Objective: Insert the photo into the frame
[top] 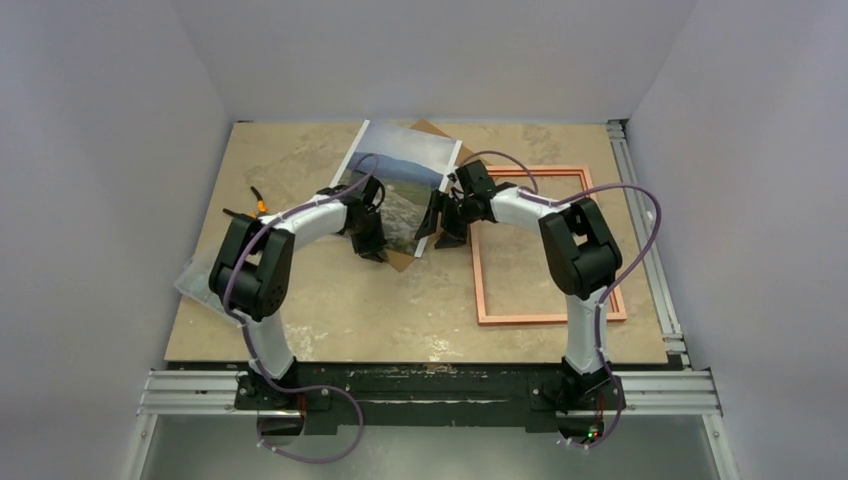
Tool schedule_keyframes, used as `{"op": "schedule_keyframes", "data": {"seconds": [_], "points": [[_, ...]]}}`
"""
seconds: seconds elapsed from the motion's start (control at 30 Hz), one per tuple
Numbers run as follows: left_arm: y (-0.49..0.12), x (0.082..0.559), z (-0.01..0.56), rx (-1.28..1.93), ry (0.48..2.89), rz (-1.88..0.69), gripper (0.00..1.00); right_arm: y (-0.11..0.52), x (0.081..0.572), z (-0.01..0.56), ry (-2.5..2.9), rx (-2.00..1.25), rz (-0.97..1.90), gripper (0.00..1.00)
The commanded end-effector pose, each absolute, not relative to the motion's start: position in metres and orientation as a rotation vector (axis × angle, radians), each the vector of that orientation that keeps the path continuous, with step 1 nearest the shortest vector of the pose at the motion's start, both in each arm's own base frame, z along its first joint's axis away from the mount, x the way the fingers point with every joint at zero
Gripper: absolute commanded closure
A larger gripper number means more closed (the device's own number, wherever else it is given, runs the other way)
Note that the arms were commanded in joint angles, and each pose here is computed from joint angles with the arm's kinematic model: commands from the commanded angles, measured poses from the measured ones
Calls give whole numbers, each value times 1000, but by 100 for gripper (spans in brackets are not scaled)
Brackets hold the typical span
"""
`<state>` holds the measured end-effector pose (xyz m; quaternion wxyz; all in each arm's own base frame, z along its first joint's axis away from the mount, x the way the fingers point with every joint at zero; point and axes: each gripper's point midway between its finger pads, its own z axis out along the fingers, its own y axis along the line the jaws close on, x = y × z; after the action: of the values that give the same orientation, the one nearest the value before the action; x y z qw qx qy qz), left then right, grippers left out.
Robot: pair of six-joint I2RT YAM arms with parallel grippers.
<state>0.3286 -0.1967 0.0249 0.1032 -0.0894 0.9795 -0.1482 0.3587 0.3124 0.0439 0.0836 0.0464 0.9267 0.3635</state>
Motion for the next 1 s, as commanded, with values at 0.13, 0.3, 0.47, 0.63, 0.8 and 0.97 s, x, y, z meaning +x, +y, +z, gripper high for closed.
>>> {"op": "schedule_keyframes", "data": {"seconds": [0.13, 0.3, 0.47, 0.63, 0.8, 0.97], "points": [[-190, 313, 77, -302, 2682, -740, 63, 310, 402, 99, 2609, -24, 864, 40], [-174, 307, 133, -378, 2442, -972, 36, 330, 429, 108, 2567, -117, 714, 41], [-158, 291, 205, -328, 2243, -941, 16, 354, 441, 98, 2544, -227, 492, 41], [-135, 269, 269, -299, 2039, -860, 1, 359, 455, 79, 2500, -299, 250, 41], [-121, 252, 304, -285, 1925, -813, 0, 364, 445, 53, 2470, -416, 27, 39], [-113, 248, 306, -321, 1927, -774, 0, 365, 408, 21, 2550, -512, 12, 38]]}}
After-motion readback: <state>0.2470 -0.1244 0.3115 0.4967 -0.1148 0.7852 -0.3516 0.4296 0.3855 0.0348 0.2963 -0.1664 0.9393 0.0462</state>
